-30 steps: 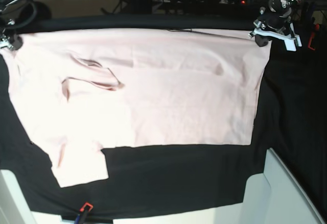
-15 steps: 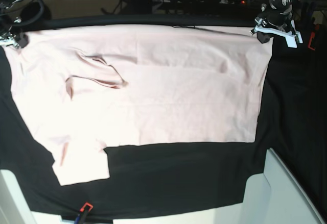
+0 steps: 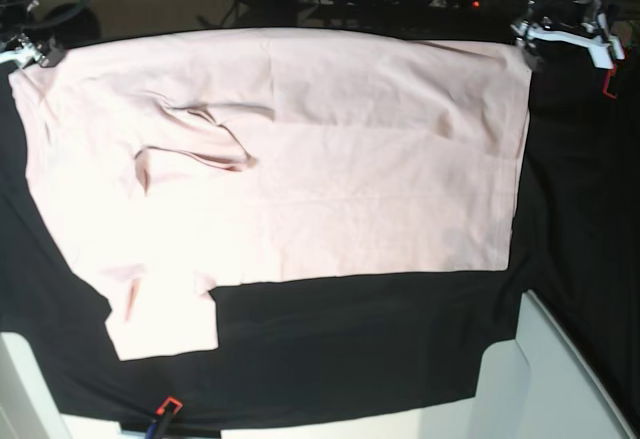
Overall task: Fold the T-shirt properly
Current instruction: 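Pull the folded edge with both grippers back toward the robot, unfolding it, then release the shirt and move both grippers down along the shirt's side edges, then lower both grippers and pinch the shirt's side edges midway along the body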
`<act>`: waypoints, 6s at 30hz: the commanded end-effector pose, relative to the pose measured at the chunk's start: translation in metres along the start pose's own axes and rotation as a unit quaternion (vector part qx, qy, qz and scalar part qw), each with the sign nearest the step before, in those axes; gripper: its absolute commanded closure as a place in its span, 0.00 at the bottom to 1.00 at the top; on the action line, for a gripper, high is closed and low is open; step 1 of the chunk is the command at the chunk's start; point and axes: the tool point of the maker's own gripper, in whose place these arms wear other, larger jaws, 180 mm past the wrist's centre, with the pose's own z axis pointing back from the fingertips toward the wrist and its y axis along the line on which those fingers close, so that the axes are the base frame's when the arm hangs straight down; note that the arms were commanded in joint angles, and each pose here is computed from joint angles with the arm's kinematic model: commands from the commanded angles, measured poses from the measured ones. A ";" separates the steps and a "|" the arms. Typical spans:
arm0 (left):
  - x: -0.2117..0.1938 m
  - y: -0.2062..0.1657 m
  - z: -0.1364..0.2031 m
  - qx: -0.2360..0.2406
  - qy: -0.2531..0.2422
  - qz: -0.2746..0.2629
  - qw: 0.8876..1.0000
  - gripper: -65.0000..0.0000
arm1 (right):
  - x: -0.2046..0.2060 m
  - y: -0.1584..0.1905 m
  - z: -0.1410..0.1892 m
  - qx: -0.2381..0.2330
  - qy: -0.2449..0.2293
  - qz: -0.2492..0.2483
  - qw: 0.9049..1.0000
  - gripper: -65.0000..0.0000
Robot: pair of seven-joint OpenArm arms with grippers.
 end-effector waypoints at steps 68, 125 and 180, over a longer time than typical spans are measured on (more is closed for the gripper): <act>0.144 -0.051 -0.037 0.072 -0.072 -0.226 0.969 0.27 | 0.191 0.151 -0.102 0.127 -0.079 0.221 0.964 0.50; 0.093 -0.138 -0.177 -0.039 0.067 -0.126 0.989 0.00 | 0.184 0.160 -0.104 0.136 -0.079 0.237 0.959 1.00; 0.148 -0.131 -0.139 -0.021 0.018 -0.079 0.996 0.81 | 0.177 0.158 -0.107 0.136 -0.073 0.236 0.959 1.00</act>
